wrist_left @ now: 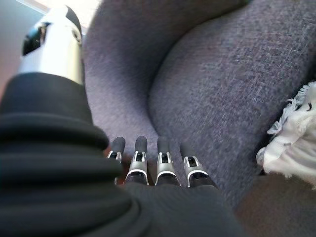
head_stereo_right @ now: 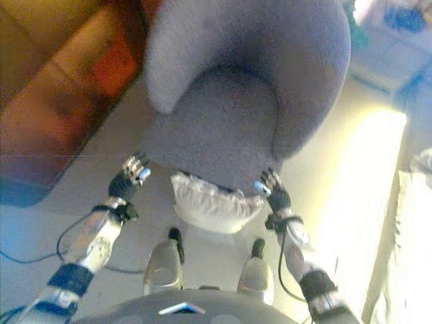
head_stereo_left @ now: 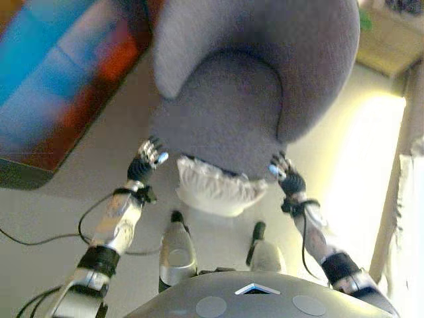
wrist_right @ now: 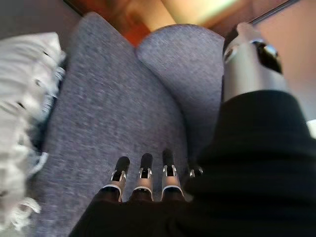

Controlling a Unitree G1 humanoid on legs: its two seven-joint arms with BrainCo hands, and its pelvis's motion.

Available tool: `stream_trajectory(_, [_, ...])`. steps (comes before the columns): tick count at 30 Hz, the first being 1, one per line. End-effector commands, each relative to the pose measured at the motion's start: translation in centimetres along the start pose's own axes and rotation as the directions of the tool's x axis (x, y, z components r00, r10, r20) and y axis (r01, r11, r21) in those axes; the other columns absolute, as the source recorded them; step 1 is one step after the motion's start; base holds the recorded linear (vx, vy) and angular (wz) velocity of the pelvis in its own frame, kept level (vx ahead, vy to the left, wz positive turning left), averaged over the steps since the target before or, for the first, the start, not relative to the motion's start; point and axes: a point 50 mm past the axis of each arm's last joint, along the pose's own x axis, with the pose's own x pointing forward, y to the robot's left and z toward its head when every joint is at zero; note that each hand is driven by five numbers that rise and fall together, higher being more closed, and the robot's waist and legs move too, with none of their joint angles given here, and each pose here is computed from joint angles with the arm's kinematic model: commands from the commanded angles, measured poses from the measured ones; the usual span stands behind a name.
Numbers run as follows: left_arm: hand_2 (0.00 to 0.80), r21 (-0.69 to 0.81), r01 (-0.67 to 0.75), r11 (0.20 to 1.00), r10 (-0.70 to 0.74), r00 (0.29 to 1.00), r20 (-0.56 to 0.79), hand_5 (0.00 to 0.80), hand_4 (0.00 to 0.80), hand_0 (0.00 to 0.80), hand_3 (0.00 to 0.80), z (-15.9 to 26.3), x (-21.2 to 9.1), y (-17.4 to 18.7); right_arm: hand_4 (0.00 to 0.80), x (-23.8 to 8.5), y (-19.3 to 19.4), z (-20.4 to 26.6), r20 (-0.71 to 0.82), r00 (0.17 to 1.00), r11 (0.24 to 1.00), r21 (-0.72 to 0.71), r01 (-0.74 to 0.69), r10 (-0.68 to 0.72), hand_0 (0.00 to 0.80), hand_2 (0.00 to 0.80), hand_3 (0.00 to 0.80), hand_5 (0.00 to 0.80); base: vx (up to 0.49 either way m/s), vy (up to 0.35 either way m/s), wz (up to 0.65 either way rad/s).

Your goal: Pick up the cushion and take it to the sofa

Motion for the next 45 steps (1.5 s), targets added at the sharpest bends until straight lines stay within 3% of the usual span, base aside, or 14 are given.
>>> stream_trajectory(1, [0.000,0.066,-0.021,0.998,0.011,0.989,0.150,0.000,0.000,0.000,0.000,2.8,-0.1,0.5,0.000,-0.4,-0.1,2.1,0.130,0.991,1.000,0.026,-0.006,0.003,0.000,0.000,0.000,0.000,-0.019,-0.037,-0.15])
stream_trajectory(14, [0.000,0.052,-0.068,0.996,0.060,0.989,0.137,0.000,0.000,0.000,0.000,2.5,0.2,1.5,0.000,-0.3,-1.3,2.8,0.167,0.981,0.990,-0.088,0.110,-0.094,0.000,0.000,0.000,0.000,-0.009,0.015,-0.02])
stream_trajectory(19, [0.000,0.020,-0.055,0.998,0.054,0.996,0.072,0.000,0.000,0.000,0.000,1.4,-0.4,1.9,0.000,-1.0,-1.4,1.7,0.119,0.988,0.994,-0.040,0.103,-0.098,0.000,0.000,0.000,0.000,0.092,0.030,0.07])
stream_trajectory(21, [0.000,-0.118,0.013,0.993,-0.009,0.999,0.035,0.000,0.000,0.000,0.000,0.9,-0.6,1.6,0.000,-1.2,-0.7,0.9,0.074,0.997,0.988,0.156,0.002,-0.014,0.000,0.000,0.000,0.000,0.100,0.030,0.14])
stream_trajectory(24, [0.000,-0.404,0.205,0.891,-0.213,0.977,0.026,0.000,0.000,0.000,0.000,-0.5,-1.2,-0.6,0.000,-2.0,2.0,-0.9,0.101,0.969,0.827,0.505,-0.247,0.228,0.000,0.000,0.000,0.000,0.097,0.015,0.04])
stream_trajectory(25, [0.000,-0.513,0.280,0.811,-0.298,0.953,0.049,0.000,0.000,0.000,0.000,-1.0,-1.5,-1.9,0.000,-2.4,3.2,-1.4,0.152,0.936,0.716,0.608,-0.343,0.319,0.000,0.000,0.000,0.000,0.088,0.012,-0.02])
stream_trajectory(26, [0.000,-0.647,0.347,0.679,-0.384,0.919,0.090,0.000,0.000,0.000,0.000,-1.5,-2.0,-3.5,0.000,-2.9,4.4,-1.8,0.222,0.892,0.598,0.675,-0.432,0.393,0.000,0.000,0.000,0.000,0.096,0.008,0.01])
stream_trajectory(28, [0.000,-0.784,0.411,0.466,-0.464,0.868,0.178,0.000,0.000,0.000,0.000,-2.1,-2.7,-5.6,0.000,-3.3,5.4,-2.1,0.291,0.847,0.498,0.705,-0.504,0.445,0.000,0.000,0.000,0.000,0.111,-0.002,0.03])
stream_trajectory(30, [0.000,-0.825,0.453,0.339,-0.508,0.826,0.245,0.000,0.000,0.000,0.000,-2.3,-3.4,-7.3,0.000,-3.2,6.7,-1.8,0.352,0.802,0.403,0.724,-0.560,0.482,0.000,0.000,0.000,0.000,0.111,-0.019,0.02])
stream_trajectory(32, [0.000,-0.834,0.471,0.286,-0.527,0.805,0.273,0.000,0.000,0.000,0.000,-2.4,-4.1,-7.9,0.000,-3.5,7.3,-1.8,0.359,0.778,0.387,0.713,-0.585,0.515,0.000,0.000,0.000,0.000,0.088,-0.027,-0.03])
stream_trajectory(36, [0.000,-0.851,0.453,0.267,-0.540,0.802,0.257,0.000,0.000,0.000,0.000,-2.9,-4.8,-8.0,0.000,-4.3,7.4,-2.8,0.276,0.784,0.450,0.693,-0.564,0.557,0.000,0.000,0.000,0.000,0.090,-0.023,0.02])
stream_trajectory(39, [0.000,-0.876,0.420,0.238,-0.526,0.814,0.247,0.000,0.000,0.000,0.000,-3.2,-5.4,-7.7,0.000,-5.3,7.3,-3.3,0.290,0.768,0.403,0.716,-0.570,0.571,0.000,0.000,0.000,0.000,0.072,-0.008,-0.01])
stream_trajectory(45, [0.000,-0.877,0.414,0.245,-0.526,0.817,0.239,0.000,0.000,0.000,0.000,-3.2,-5.5,-7.4,0.000,-5.4,6.8,-3.1,0.286,0.767,0.426,0.696,-0.578,0.574,0.000,0.000,0.000,0.000,0.000,0.000,0.00])
